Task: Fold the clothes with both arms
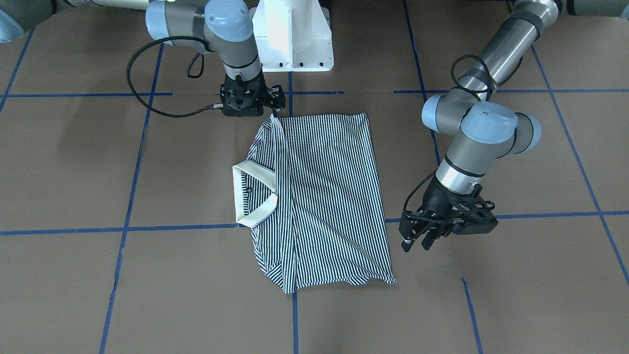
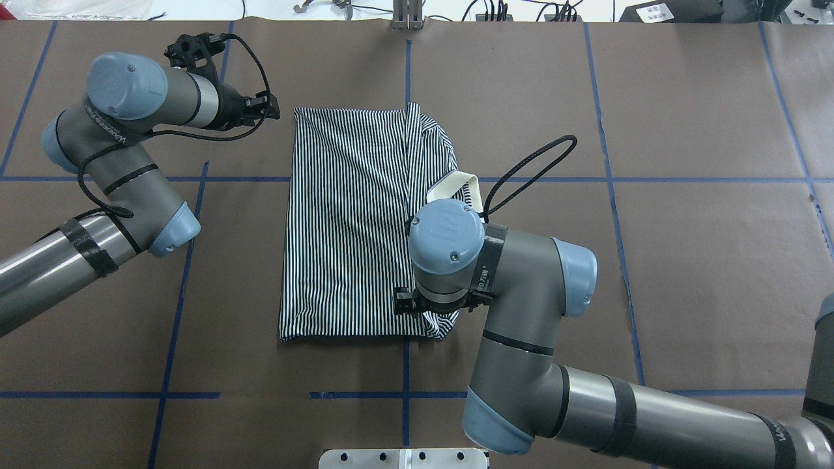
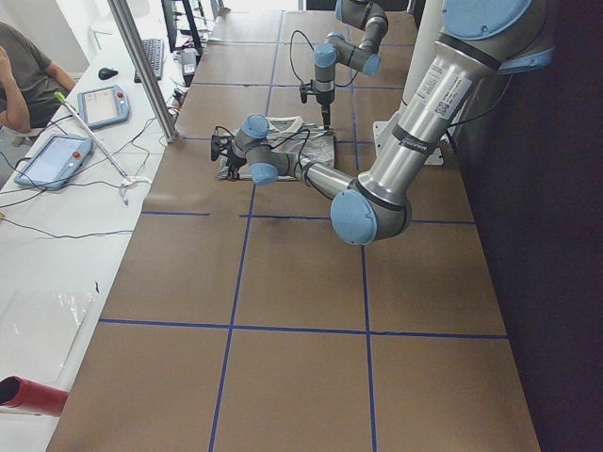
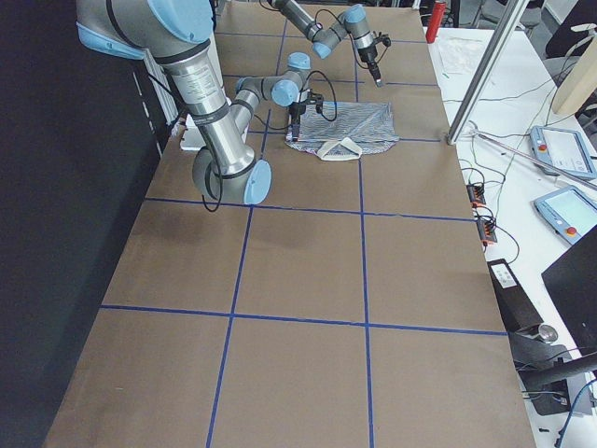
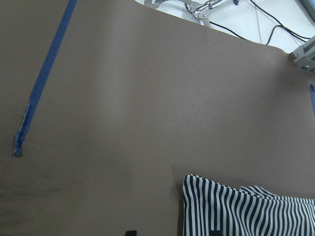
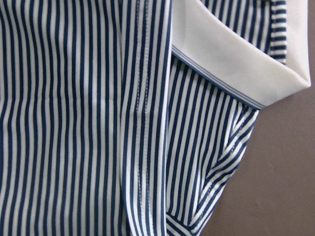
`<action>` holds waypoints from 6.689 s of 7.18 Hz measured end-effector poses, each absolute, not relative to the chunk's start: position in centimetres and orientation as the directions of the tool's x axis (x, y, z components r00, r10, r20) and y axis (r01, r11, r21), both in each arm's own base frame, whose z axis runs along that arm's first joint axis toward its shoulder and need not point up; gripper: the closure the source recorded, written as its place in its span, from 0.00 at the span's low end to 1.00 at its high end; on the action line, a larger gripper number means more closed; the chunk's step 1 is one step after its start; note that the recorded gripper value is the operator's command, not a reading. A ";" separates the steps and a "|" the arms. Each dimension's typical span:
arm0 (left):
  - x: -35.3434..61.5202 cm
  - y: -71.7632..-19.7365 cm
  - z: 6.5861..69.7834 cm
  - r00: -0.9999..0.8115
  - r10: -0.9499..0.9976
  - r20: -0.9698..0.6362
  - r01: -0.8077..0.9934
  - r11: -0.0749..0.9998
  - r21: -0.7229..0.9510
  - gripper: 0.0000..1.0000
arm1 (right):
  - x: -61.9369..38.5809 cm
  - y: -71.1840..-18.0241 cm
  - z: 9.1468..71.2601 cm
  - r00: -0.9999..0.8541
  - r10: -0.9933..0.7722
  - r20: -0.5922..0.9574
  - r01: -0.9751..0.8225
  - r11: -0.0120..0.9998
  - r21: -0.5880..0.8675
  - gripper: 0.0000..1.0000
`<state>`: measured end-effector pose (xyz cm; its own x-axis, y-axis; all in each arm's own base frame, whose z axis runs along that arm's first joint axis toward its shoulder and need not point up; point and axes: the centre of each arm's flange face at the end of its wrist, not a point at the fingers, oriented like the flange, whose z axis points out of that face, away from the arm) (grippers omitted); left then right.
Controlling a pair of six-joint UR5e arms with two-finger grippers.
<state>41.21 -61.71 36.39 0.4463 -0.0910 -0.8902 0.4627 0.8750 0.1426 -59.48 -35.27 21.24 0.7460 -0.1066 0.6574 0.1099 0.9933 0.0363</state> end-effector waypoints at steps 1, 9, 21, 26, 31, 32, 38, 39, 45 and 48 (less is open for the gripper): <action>41.2 -61.5 36.6 0.447 -0.092 -0.890 0.462 0.876 0.142 0.41 | -60.5 -35.3 21.3 0.759 -0.146 0.635 0.137 0.989 0.064 0.12; 41.2 -60.9 36.0 0.426 -0.104 -0.899 0.470 0.874 0.121 0.42 | -54.8 -31.9 28.6 0.823 -0.336 0.459 0.290 0.942 0.170 0.20; 40.9 -59.8 35.2 0.382 -0.135 -0.914 0.458 0.887 0.061 0.42 | -62.8 -40.2 19.9 0.802 -0.309 0.511 0.171 0.939 0.299 0.58; 41.0 -59.7 35.2 0.377 -0.142 -0.915 0.459 0.887 0.052 0.41 | -64.1 -41.5 20.1 0.803 -0.298 0.516 0.158 0.942 0.298 0.58; 41.1 -59.6 35.2 0.375 -0.146 -0.916 0.460 0.887 0.047 0.41 | -64.9 -41.9 20.7 0.809 -0.296 0.507 0.162 0.943 0.291 1.00; 41.1 -59.6 35.2 0.374 -0.146 -0.916 0.460 0.887 0.047 0.41 | -64.9 -41.9 20.6 0.809 -0.296 0.508 0.162 0.943 0.291 1.00; 41.3 -59.5 35.3 0.371 -0.154 -0.916 0.461 0.886 0.038 0.41 | -61.4 -42.1 22.2 0.806 -0.274 0.524 0.132 0.947 0.293 0.66; 41.3 -59.5 35.3 0.370 -0.157 -0.916 0.462 0.886 0.035 0.41 | -60.6 -41.8 23.2 0.808 -0.272 0.523 0.131 0.948 0.291 0.38; 41.3 -59.5 35.3 0.362 -0.173 -0.916 0.470 0.883 0.019 0.41 | -56.9 -42.5 26.9 0.817 -0.275 0.507 0.141 0.948 0.287 0.00; 41.3 -59.5 35.3 0.363 -0.173 -0.916 0.470 0.882 0.020 0.41 | -53.6 -43.5 28.9 0.816 -0.296 0.496 0.162 0.941 0.297 0.00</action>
<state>41.29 -59.54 35.30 0.3632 -0.1727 -0.9156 0.4704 0.8822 0.0202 -53.62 -43.49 28.87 0.8164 -0.2963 0.4956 0.1616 0.9412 0.2966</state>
